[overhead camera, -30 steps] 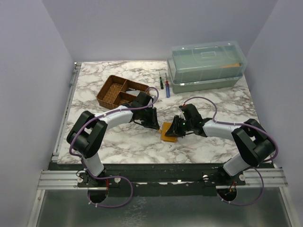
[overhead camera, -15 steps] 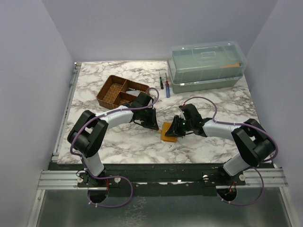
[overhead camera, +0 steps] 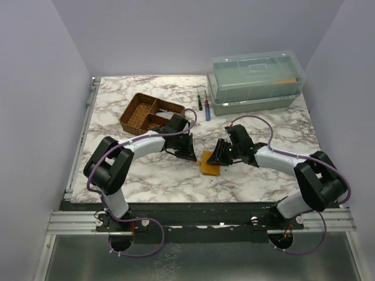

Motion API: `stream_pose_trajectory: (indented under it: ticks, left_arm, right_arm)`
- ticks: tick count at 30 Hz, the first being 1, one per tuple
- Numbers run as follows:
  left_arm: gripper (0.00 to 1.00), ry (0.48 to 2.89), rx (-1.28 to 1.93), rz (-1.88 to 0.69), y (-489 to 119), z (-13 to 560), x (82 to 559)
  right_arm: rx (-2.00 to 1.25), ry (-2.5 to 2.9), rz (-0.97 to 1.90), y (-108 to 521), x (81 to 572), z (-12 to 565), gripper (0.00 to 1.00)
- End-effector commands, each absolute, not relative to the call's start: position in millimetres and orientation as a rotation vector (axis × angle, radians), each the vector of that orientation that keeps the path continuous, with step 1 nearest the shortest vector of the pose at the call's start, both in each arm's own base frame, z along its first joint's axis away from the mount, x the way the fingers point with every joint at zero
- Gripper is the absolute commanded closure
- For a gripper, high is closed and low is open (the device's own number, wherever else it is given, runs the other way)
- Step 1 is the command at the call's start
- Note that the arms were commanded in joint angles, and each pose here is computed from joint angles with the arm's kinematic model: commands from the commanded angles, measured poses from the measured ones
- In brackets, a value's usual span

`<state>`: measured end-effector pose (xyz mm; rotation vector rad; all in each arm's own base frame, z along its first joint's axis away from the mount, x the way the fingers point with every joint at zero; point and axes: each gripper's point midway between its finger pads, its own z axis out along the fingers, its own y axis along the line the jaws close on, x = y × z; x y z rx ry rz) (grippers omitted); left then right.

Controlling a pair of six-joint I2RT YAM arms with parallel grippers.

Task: Put the credit cards into the card holder
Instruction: Close the card holder at the center of the board.

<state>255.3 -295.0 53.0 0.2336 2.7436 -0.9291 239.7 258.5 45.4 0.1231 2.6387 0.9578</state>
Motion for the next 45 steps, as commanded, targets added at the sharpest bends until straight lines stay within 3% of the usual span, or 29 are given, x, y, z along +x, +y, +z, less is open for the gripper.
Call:
stream_pose_trajectory:
  ticks: [1, 7, 16, 45]
  left_arm:
    - [1.00, 2.712, 0.270, -1.005, -303, 69, 254]
    - [1.00, 2.703, 0.272, -1.069, -310, 77, 253]
    - [1.00, 2.713, 0.259, -1.217, -327, 81, 250]
    - [1.00, 2.798, 0.210, -1.187, -334, 48, 257]
  right_arm:
    - [0.141, 2.609, 0.872, 243, 255, 54, 0.69]
    - [0.136, 2.654, 0.874, 247, 256, 38, 0.71]
    - [0.197, 2.711, 0.972, 256, 243, 8, 0.85]
    - [0.211, 2.743, 0.936, 254, 244, 2, 0.86]
